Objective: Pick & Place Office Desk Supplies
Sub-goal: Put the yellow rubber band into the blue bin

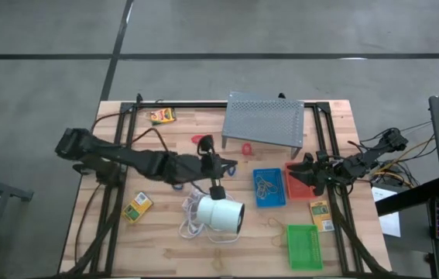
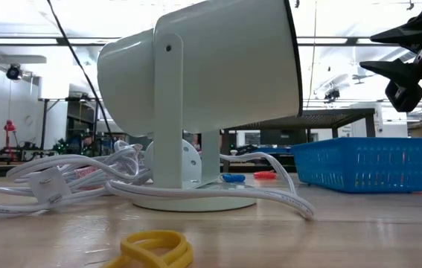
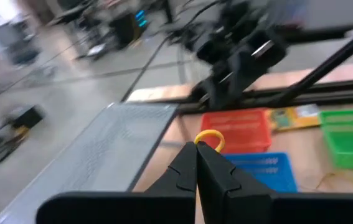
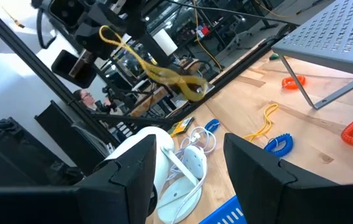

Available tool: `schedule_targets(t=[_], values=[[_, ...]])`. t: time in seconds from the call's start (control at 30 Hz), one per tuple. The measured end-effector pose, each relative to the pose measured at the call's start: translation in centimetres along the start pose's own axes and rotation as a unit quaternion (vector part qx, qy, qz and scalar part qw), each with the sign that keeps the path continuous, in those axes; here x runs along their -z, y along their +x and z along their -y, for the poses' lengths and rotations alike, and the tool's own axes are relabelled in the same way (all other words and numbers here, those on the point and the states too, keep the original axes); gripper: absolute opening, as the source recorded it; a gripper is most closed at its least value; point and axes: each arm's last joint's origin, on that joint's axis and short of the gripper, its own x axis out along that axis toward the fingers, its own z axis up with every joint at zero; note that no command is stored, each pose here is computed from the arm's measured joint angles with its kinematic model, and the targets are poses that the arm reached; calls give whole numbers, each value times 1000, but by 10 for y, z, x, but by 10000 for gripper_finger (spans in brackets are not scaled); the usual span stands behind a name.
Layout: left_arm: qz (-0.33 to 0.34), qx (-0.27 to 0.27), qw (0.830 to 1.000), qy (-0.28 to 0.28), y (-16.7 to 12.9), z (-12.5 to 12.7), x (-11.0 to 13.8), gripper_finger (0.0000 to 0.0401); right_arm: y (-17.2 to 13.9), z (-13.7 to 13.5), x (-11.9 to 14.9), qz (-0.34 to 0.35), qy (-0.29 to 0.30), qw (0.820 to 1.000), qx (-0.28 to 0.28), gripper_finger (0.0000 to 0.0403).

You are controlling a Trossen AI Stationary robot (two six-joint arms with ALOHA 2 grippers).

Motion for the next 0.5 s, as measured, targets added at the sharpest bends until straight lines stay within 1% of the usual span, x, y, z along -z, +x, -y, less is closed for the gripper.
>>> schedule_targets(t=[0.1,0.23,0.33,0.5], values=[[36,38,999,1,10,-9,9,3,0,0,0,0,0,1000,0,185],[80,73,994,-9,19,-20,22,3,0,0,0,0,0,1000,0,185],[105,87,990,-14,23,-26,35,3,0,0,0,0,0,1000,0,185],[152,95,984,-24,27,-29,57,3,0,0,0,0,0,1000,0,185]])
